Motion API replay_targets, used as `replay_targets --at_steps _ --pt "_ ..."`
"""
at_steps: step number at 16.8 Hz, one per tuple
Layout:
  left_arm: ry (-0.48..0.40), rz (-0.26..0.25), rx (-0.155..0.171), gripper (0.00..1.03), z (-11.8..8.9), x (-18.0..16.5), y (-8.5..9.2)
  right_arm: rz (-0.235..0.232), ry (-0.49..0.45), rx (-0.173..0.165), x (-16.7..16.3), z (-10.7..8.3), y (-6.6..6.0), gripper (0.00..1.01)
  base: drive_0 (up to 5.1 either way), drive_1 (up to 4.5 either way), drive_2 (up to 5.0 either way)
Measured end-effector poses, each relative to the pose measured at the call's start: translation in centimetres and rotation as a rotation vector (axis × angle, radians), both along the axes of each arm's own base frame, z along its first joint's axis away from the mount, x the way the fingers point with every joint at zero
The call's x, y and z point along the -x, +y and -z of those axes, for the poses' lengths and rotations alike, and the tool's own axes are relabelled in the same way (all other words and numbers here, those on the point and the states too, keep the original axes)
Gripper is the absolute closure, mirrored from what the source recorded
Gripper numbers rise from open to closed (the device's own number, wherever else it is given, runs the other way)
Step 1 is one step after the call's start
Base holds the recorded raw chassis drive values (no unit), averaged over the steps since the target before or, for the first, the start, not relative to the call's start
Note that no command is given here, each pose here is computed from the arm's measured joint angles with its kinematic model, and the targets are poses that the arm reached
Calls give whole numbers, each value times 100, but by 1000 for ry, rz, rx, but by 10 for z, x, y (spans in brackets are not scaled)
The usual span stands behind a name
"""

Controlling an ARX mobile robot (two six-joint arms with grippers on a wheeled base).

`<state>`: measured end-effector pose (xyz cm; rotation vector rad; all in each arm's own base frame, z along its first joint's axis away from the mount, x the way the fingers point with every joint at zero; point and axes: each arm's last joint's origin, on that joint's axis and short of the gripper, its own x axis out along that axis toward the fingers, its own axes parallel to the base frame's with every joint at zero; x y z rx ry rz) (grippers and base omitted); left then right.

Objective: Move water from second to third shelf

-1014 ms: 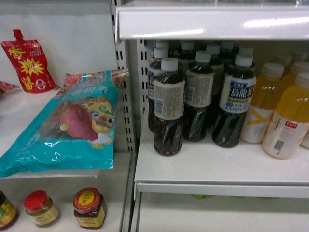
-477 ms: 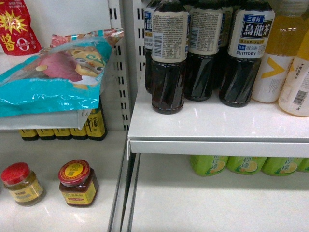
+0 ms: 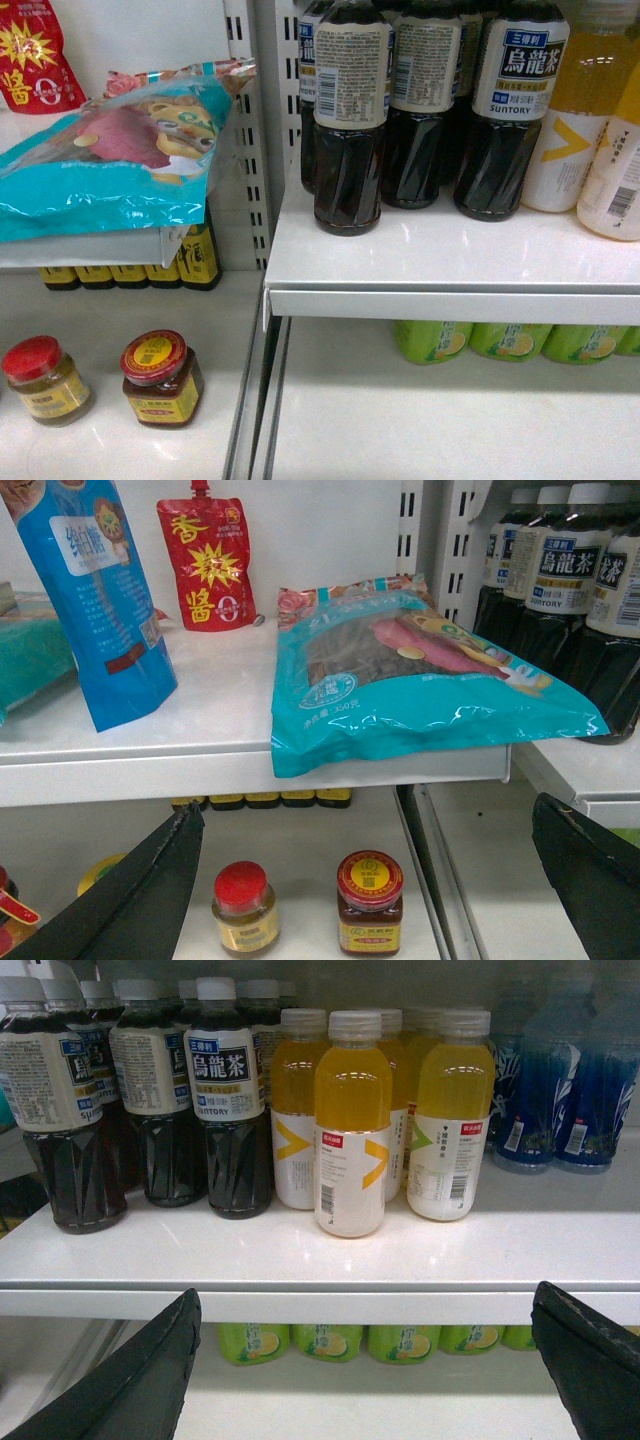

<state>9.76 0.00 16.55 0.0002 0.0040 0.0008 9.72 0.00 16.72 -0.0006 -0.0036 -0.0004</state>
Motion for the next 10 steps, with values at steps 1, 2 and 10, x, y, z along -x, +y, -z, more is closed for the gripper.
replay_targets --at_steps 1,2,10 --pt "0 0 0 5 0 0 0 0 0 0 0 0 0 3 0 0 0" --pt "0 0 0 5 0 0 0 0 0 0 0 0 0 3 0 0 0" --pt "0 0 0 5 0 0 0 0 0 0 0 0 0 3 0 0 0"
